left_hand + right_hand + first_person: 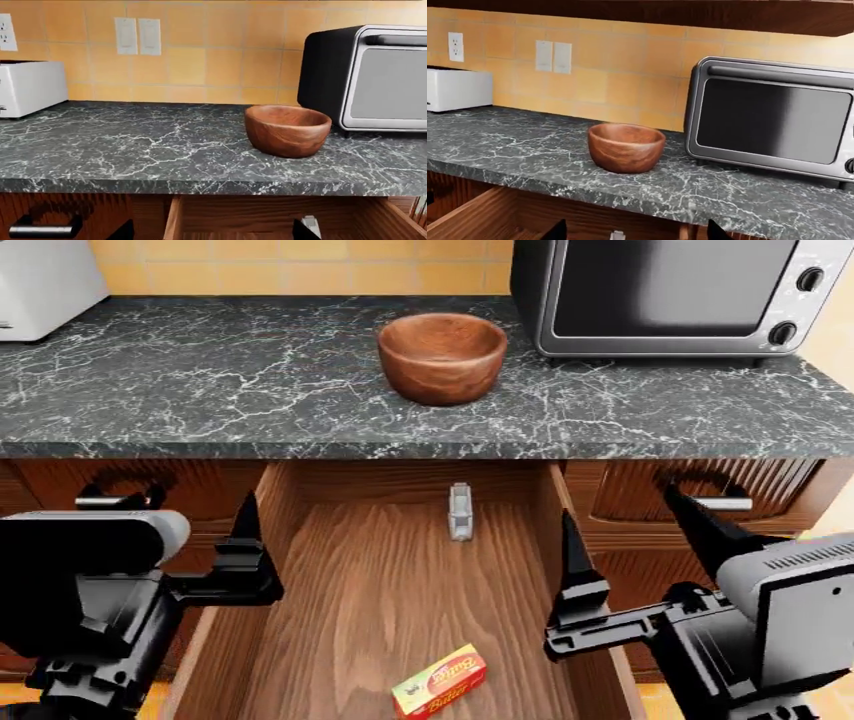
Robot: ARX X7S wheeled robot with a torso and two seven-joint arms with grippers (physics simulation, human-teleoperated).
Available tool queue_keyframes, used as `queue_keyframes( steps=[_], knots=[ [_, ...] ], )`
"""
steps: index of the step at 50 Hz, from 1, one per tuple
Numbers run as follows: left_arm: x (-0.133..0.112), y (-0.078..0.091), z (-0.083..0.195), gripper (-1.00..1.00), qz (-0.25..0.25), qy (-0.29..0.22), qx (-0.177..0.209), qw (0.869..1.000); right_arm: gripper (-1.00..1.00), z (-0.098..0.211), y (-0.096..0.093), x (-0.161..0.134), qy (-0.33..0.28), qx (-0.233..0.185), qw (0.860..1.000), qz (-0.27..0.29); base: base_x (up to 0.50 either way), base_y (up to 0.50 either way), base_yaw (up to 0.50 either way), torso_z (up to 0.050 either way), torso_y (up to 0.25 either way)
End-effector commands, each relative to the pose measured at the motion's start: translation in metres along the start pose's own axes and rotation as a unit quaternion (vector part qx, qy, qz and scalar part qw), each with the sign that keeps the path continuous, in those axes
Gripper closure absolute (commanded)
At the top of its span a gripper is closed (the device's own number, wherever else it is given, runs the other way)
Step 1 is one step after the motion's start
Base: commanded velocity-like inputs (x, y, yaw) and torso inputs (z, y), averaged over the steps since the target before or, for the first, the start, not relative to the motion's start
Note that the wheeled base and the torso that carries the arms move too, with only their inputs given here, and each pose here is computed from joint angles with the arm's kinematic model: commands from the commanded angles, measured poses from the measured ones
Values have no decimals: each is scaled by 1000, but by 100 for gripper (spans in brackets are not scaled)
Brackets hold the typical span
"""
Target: Place the bar in the bowl and close the drawer.
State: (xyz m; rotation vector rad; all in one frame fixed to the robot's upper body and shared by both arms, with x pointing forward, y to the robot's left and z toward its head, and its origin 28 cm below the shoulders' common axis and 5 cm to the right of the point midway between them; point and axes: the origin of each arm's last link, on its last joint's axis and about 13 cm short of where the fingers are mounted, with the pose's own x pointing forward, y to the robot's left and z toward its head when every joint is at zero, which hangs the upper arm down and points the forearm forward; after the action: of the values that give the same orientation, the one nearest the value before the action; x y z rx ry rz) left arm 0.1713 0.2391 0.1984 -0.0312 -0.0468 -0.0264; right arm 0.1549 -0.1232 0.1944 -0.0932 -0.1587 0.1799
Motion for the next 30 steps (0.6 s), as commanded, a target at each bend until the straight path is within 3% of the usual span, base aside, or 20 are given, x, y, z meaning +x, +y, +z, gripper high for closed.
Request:
queue_keyframes(
  steps=[1,13,19,26,30],
  knots=[
    [11,16,51,-100,-49,33,21,998,-100,54,-27,10,80,-41,995,44,0,0,0,0,0],
    [31,20,103,-100,-113,83,30,990,-100,98,-50,38,140,-46,986,75,0,0,0,0,0],
    [34,19,107,-100,-119,89,24,989,-100,103,-52,43,144,-44,986,79,21,0,0,0,0],
    [33,19,106,-100,-121,93,25,988,-100,101,-52,42,147,-52,985,72,489,0,0,0,0],
    [32,19,106,-100,-120,94,26,988,-100,101,-52,42,150,-49,985,69,99,0,0,0,0]
  ],
)
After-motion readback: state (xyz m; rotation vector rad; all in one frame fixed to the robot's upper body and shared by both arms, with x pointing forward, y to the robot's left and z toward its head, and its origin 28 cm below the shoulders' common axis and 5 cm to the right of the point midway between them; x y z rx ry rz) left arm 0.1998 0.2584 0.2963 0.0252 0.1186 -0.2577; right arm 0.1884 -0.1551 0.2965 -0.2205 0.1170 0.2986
